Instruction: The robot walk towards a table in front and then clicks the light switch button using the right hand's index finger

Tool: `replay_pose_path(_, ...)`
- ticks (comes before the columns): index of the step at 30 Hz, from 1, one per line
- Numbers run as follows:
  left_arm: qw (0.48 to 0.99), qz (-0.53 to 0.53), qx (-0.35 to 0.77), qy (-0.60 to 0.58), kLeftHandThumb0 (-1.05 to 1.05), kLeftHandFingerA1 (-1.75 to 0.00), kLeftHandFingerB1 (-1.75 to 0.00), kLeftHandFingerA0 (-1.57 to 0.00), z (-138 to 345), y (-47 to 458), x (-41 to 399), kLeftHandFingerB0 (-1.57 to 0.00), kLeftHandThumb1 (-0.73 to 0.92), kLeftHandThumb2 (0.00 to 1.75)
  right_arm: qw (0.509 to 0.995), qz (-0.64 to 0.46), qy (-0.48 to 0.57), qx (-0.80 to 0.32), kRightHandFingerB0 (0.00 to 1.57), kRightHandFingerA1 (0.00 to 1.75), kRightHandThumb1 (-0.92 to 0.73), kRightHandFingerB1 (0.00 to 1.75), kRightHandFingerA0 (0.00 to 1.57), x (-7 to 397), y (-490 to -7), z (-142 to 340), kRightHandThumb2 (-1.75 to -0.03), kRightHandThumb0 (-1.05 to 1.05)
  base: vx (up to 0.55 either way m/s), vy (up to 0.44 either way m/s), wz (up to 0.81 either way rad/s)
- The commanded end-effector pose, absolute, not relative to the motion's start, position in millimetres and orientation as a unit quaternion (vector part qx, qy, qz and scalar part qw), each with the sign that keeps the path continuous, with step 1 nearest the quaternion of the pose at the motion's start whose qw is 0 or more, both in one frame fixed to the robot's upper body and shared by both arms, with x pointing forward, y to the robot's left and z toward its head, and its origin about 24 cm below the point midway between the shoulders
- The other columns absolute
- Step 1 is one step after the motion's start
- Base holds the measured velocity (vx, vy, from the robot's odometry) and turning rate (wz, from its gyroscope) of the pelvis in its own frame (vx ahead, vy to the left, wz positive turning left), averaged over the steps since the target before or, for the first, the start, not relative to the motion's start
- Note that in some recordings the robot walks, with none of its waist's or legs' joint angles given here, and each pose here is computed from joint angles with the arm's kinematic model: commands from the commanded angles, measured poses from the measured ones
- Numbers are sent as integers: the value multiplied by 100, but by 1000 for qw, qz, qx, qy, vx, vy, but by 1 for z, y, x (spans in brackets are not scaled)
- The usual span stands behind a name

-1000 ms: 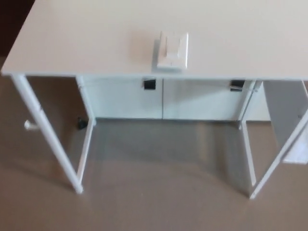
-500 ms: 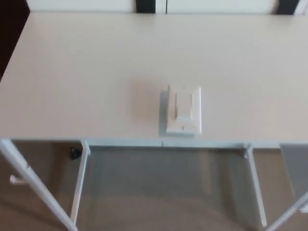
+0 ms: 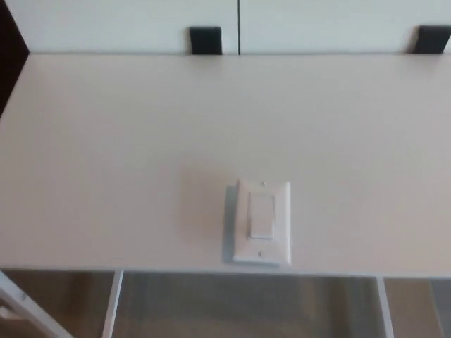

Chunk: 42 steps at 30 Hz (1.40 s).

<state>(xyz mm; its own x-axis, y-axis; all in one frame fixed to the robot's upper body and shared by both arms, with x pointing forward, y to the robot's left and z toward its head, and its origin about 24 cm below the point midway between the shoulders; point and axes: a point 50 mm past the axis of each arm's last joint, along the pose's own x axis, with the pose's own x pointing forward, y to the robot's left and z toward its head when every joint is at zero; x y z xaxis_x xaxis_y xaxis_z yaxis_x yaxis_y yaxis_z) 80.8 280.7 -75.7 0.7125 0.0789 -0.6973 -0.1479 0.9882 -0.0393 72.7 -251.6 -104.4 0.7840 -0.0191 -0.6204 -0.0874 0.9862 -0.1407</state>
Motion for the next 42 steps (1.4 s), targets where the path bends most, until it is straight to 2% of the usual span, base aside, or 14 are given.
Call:
replay_pose_path(1, 924, 52, -31, 376, -36, -43, -35, -45, -73, 285, 79, -28, 83, 64, 941, 27, 324, -97, 42, 56, -63, 46, 61, 70, -253, -103, -57, -39, 167, 166, -33)
replay_pose_path(7, 922, 44, -33, 382, -37, -43, -35, -44, -74, 286, 76, -28, 83, 64, 940, 23, 329, -87, 43, 57, -62, 46, 62, 68, -252, -106, -57, -37, 86, 84, 1)
replay_pose_path(17, 922, 28, -5, 386, -38, -46, -36, -48, -72, 285, 74, -28, 74, 62, 940, 25, 329, -90, 43, 57, -62, 46, 63, 66, -250, -107, -57, -37, -21, -77, 2)
replay_pose_path(42, 920, 11, 12, 392, -37, -46, -36, -50, -70, 285, 74, -28, 77, 63, 934, 66, 328, -123, 44, 58, -61, 46, 62, 62, -242, -107, -57, -37, -7, 17, 4)
